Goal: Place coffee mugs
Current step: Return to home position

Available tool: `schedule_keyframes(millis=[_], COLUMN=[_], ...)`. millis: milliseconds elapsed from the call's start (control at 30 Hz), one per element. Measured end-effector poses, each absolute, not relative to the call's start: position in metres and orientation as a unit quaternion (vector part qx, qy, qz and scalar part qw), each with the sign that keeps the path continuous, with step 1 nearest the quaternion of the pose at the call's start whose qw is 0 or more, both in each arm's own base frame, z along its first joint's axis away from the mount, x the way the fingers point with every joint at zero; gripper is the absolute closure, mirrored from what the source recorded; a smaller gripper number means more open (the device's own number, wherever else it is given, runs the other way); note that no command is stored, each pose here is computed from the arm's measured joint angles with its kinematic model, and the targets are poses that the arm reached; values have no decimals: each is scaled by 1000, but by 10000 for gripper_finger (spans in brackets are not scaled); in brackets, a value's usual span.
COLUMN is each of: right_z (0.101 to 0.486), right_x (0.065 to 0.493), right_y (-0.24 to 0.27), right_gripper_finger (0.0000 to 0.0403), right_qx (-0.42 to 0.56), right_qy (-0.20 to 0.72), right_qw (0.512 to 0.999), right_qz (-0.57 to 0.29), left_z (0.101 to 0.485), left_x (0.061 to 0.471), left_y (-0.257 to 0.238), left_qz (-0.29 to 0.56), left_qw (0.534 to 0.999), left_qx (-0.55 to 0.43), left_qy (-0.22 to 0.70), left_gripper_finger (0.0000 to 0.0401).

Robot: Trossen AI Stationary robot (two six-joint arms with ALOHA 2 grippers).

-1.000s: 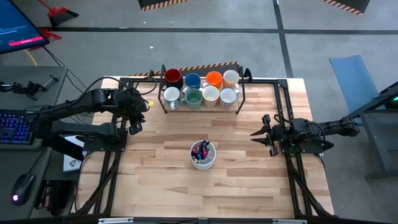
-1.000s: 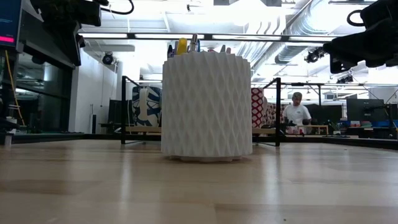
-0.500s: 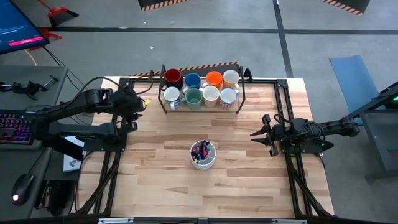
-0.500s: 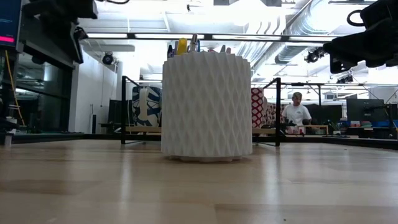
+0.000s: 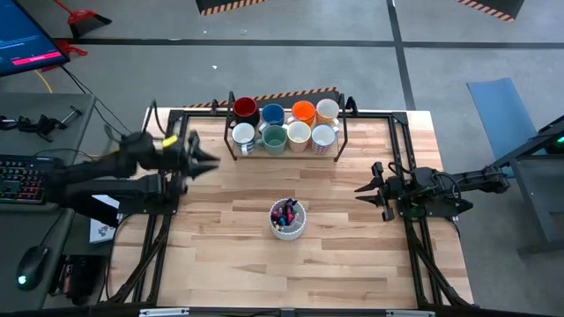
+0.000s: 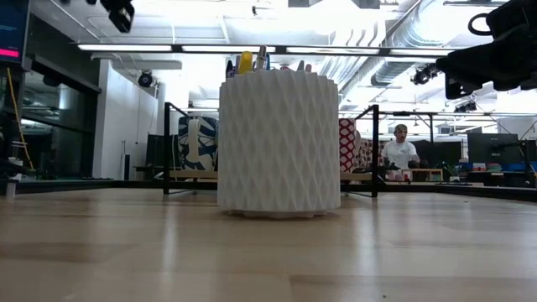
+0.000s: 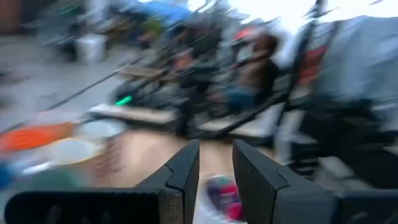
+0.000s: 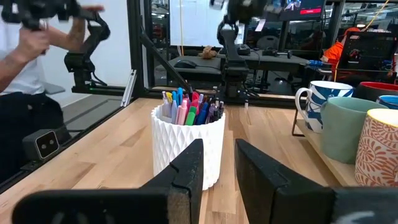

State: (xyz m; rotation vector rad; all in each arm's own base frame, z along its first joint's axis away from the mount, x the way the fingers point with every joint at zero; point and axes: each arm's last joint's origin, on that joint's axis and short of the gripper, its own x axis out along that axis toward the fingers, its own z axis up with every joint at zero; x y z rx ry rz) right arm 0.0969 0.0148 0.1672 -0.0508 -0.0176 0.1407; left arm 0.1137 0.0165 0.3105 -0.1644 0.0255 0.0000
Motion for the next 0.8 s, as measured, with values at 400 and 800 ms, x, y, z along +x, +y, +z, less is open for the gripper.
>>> schedule_keyframes(millis=[400,800], right_z=[167,167], right_x=[97,97], right_y=[15,15], right_gripper_finger=[327,327], right_qx=[-25,-25], right_qy=[-9,-9], right_qw=[997,997], right_qz=[70,70], left_z=[223,194], left_x=[105,96], left_y=[-3,-5], left_qz=[-125,-150], left_qw=[986,984], left_qx=[-72,-60], left_qy=[-82,-72], left_gripper_finger=[313,313])
